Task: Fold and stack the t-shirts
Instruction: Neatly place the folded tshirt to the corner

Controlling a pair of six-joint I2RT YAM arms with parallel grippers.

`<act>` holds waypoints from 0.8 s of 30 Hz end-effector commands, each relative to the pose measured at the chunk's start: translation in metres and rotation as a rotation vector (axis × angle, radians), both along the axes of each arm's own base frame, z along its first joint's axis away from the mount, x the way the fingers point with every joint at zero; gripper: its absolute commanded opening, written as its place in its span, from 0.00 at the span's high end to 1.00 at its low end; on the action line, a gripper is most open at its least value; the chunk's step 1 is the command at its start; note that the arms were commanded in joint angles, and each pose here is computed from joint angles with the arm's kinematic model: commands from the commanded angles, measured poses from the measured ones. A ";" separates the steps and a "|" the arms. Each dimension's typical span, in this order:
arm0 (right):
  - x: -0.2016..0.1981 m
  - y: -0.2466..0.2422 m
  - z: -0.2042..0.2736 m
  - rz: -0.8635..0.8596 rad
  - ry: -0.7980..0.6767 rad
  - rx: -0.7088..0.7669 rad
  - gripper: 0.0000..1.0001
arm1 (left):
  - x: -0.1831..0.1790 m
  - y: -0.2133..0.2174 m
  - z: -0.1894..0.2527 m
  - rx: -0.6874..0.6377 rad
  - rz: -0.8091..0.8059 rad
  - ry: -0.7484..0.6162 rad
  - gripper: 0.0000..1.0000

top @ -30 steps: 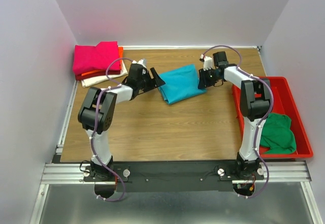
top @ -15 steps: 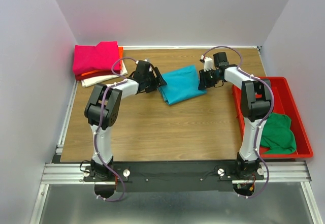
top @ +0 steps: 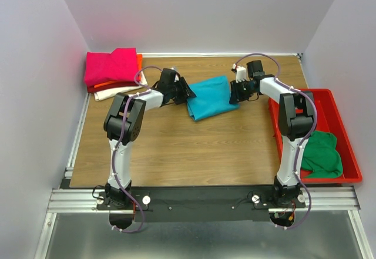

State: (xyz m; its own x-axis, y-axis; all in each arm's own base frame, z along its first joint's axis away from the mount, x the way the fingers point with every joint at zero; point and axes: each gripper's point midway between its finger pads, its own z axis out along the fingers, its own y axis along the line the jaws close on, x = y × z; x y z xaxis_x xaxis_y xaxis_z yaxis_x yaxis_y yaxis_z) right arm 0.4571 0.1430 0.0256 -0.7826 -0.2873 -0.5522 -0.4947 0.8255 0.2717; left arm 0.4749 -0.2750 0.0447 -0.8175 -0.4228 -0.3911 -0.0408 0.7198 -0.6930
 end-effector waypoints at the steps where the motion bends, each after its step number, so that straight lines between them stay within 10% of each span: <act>1: -0.018 -0.003 -0.009 -0.003 0.067 -0.011 0.63 | -0.028 -0.015 -0.024 -0.061 -0.117 0.055 0.46; 8: -0.021 -0.002 -0.006 0.000 0.066 -0.007 0.63 | -0.031 -0.034 -0.006 -0.186 -0.225 -0.045 0.67; 12: -0.026 -0.002 -0.008 0.004 0.074 -0.008 0.63 | -0.030 -0.036 0.006 -0.223 -0.266 -0.107 1.00; 24: -0.021 -0.005 0.045 0.060 -0.080 -0.024 0.28 | -0.010 0.042 0.044 0.304 -0.313 -0.311 1.00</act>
